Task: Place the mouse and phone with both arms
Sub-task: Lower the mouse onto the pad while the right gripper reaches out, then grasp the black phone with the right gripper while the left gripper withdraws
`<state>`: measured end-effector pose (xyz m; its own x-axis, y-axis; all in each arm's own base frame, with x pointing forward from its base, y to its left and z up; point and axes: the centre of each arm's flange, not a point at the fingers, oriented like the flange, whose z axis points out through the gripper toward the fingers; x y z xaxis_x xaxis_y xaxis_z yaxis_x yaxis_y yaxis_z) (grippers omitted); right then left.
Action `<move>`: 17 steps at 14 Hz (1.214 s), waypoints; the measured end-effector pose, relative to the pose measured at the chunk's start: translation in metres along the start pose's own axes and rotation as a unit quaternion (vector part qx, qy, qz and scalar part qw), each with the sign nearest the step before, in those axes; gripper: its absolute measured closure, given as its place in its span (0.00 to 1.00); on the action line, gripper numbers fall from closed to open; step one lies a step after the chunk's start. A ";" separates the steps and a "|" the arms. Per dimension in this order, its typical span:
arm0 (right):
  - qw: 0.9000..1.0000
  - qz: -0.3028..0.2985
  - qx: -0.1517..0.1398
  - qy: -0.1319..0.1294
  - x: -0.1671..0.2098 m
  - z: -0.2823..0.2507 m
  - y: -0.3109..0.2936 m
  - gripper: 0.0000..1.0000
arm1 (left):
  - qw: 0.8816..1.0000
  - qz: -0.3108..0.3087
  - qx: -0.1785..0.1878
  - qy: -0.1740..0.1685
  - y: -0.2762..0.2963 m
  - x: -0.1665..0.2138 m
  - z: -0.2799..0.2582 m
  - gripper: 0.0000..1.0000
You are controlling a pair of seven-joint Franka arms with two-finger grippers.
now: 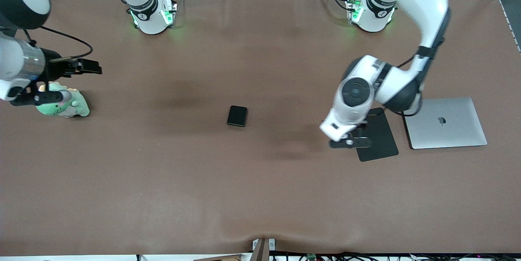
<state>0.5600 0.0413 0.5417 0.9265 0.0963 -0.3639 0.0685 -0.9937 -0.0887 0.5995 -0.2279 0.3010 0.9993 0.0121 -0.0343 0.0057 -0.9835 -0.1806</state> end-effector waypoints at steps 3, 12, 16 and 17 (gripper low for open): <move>0.999 0.037 0.008 0.003 0.015 0.011 -0.027 0.00 | 0.999 -0.027 -0.022 0.005 -0.072 0.006 0.047 0.38; 0.996 0.085 0.003 0.022 0.046 0.063 -0.114 0.00 | 0.997 -0.051 -0.062 0.012 -0.113 -0.018 0.122 0.38; 0.994 0.102 -0.007 0.033 0.059 0.094 -0.160 0.00 | 0.995 -0.059 -0.073 0.019 -0.118 -0.016 0.133 0.38; 0.993 0.107 -0.007 0.040 0.063 0.104 -0.168 0.00 | 0.995 -0.059 -0.075 0.021 -0.117 -0.016 0.135 0.38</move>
<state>0.5681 0.2201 0.4370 0.9471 -0.1212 -0.2972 -0.1280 -0.9918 -0.0034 0.5784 -0.0886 0.1902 0.9921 0.1243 0.0199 0.1249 -0.9916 -0.0324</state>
